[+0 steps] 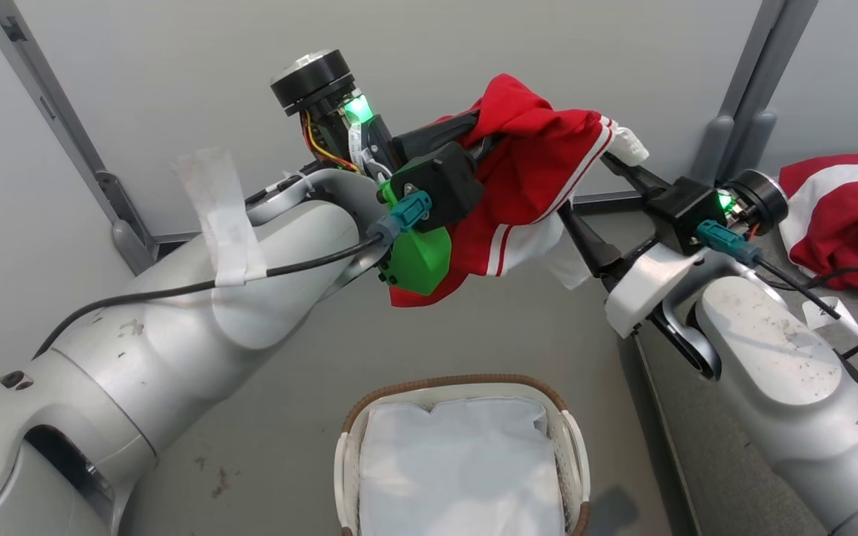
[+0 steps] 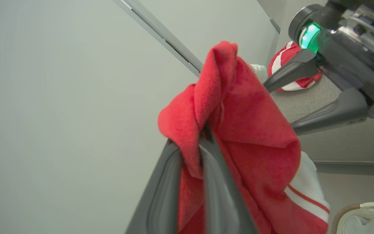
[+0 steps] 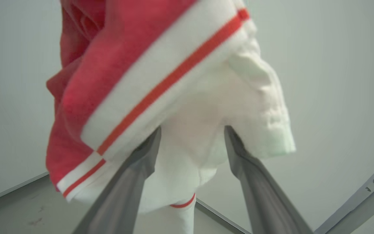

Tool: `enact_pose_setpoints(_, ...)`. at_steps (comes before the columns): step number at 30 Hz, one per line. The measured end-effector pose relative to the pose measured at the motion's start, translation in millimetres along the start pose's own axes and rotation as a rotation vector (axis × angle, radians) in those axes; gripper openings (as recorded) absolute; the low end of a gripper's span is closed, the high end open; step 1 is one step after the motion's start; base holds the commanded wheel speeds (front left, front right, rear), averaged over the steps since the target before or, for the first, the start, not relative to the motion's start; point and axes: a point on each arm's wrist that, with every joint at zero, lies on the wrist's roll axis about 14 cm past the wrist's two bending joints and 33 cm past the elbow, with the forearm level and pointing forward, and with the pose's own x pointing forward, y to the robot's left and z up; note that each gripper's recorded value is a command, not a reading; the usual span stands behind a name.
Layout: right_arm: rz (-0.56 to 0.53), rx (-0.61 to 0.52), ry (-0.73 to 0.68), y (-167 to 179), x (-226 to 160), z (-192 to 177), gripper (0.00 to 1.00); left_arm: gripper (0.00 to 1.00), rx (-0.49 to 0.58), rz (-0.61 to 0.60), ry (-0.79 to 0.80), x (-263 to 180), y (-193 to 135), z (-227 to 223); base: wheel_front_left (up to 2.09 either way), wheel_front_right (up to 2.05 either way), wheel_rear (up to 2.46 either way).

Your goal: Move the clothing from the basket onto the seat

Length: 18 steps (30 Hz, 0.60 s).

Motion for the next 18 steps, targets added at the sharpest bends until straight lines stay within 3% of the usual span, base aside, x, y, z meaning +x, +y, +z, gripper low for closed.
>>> enact_pose_setpoints(15,0.196,-0.014,-0.043,62.4,16.7,15.7,1.00,0.00,-0.016,-0.047,0.003,2.3,-21.9,-2.4,0.00,0.00,0.00)
enact_pose_setpoints(17,0.216,-0.022,-0.054,68.0,17.4,19.0,0.51,0.00,-0.023,-0.048,0.007,1.8,-23.1,-4.3,0.00,0.00,0.00)
enact_pose_setpoints(18,0.221,-0.023,-0.064,69.5,18.1,22.0,0.45,0.00,-0.031,-0.047,0.008,1.8,-22.9,-4.8,0.00,0.00,0.00)
